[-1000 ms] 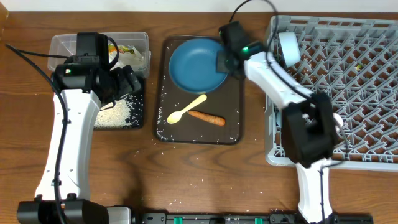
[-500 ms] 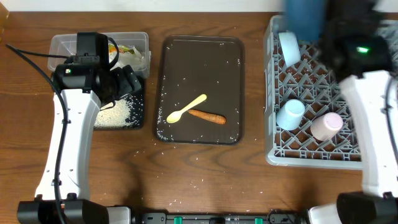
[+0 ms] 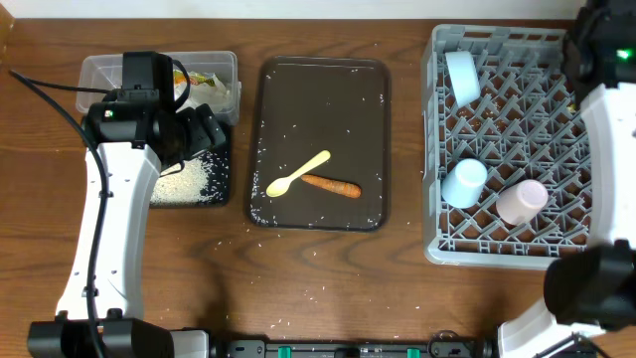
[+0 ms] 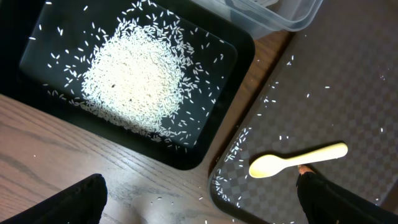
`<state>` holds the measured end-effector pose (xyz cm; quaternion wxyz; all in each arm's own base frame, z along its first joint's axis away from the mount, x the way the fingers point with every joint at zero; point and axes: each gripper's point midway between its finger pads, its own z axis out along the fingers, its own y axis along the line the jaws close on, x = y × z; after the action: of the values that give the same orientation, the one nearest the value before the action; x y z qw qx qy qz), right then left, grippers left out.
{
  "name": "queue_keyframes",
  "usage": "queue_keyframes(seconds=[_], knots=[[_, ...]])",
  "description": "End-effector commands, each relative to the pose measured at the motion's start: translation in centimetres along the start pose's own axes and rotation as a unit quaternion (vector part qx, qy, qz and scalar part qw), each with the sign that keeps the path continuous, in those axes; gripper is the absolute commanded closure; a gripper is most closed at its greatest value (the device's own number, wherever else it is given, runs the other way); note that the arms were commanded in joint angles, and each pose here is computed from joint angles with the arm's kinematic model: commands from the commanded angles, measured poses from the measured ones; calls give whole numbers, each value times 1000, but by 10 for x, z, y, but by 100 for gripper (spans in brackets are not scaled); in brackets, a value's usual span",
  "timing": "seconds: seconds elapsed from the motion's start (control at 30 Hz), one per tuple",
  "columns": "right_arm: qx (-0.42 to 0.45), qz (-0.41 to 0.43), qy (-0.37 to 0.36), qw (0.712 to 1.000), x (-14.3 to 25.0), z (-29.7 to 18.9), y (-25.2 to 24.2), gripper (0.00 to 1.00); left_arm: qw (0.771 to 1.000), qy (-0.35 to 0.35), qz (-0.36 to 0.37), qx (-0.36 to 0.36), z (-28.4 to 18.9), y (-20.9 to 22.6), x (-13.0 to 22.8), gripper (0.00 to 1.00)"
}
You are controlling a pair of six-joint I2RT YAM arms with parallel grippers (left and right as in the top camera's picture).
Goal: Sort waste into correct bins and load items into the dishwasher rack
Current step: 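Carry the blue plate right and stand it in the rack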
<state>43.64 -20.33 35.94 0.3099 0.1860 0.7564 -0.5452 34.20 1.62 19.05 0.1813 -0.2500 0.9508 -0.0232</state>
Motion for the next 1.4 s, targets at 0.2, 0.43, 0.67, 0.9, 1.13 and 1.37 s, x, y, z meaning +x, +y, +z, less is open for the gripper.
queue_keyframes(seconds=[0.2,0.43,0.67,0.9,1.13,1.37], knots=[[25,-138,49,989,30,35,61,97,1000,1,-1,-8,2,4,-1,0],[22,-198,72,977,48,60,77,99,1000,1,-1,-8,2,4,-1,0],[-43,-268,37,962,38,73,93,99,1000,1,-1,-8,2,4,-1,0],[-124,-314,-11,941,33,71,122,99,1000,1,-1,-8,2,4,-1,0],[-101,-343,-52,932,10,81,112,99,1000,1,-1,-8,2,4,-1,0],[-99,-352,-51,930,12,89,107,99,1000,1,-1,-8,2,4,-1,0]])
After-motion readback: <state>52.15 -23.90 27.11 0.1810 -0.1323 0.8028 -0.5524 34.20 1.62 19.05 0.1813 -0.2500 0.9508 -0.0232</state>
